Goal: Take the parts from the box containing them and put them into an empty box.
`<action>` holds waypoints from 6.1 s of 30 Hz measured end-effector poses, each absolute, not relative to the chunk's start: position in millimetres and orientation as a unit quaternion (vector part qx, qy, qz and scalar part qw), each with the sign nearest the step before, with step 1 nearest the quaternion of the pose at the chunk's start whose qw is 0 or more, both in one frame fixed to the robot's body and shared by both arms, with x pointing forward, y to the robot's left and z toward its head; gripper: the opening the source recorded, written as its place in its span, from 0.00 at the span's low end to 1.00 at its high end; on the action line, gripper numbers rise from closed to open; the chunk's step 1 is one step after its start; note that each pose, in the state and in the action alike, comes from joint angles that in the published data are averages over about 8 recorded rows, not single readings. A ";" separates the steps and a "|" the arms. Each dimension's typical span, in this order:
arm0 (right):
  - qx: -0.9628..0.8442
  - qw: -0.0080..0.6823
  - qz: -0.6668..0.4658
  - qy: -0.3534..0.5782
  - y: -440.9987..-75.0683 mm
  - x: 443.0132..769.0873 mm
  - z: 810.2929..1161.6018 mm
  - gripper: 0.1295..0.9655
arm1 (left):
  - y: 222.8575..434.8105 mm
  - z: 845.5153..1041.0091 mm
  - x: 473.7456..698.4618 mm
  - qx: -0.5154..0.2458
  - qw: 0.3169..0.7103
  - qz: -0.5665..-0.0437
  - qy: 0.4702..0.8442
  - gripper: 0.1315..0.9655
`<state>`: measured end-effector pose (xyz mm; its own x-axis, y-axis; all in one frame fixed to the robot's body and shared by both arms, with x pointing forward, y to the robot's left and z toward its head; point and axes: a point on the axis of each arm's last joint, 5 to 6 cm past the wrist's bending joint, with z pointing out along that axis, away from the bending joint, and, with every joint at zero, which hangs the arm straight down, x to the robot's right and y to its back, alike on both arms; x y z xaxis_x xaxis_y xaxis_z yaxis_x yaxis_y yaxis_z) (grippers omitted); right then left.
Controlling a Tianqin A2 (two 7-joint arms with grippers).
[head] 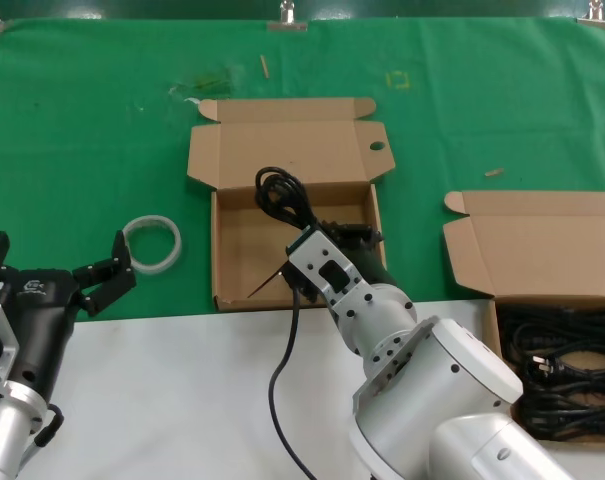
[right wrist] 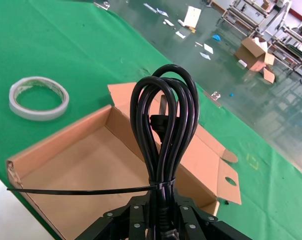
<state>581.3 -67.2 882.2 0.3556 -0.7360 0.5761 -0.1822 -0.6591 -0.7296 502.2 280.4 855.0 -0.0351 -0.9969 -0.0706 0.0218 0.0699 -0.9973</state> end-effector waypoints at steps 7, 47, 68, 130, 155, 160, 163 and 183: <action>-0.769 0.305 -0.480 0.292 -57.2 578.8 885.1 0.08 | 280.4 855.0 502.2 -0.468 0.513 -0.496 0.521 1.00; -0.778 0.308 -0.469 0.283 -56.8 567.0 872.6 0.11 | 280.4 855.0 502.2 -0.468 0.513 -0.496 0.521 1.00; -0.775 0.307 -0.472 0.286 -62.2 567.8 871.3 0.38 | 280.4 855.0 502.2 -0.468 0.513 -0.496 0.521 1.00; -0.507 0.519 -0.492 0.482 -198.4 532.3 857.3 1.00 | 280.4 855.0 502.2 -0.468 0.513 -0.496 0.521 1.00; -0.485 0.533 -0.480 0.501 -232.4 512.2 848.9 1.00 | 280.4 855.0 502.2 -0.468 0.513 -0.496 0.521 1.00; -0.485 0.533 -0.480 0.501 -232.4 512.2 848.9 1.00 | 280.4 855.0 502.2 -0.468 0.513 -0.496 0.521 1.00; -0.485 0.533 -0.480 0.501 -232.4 512.2 848.9 1.00 | 280.4 855.0 502.2 -0.468 0.513 -0.496 0.521 1.00; -0.485 0.533 -0.480 0.501 -232.4 512.2 848.9 1.00 | 280.4 855.0 502.2 -0.468 0.513 -0.496 0.521 1.00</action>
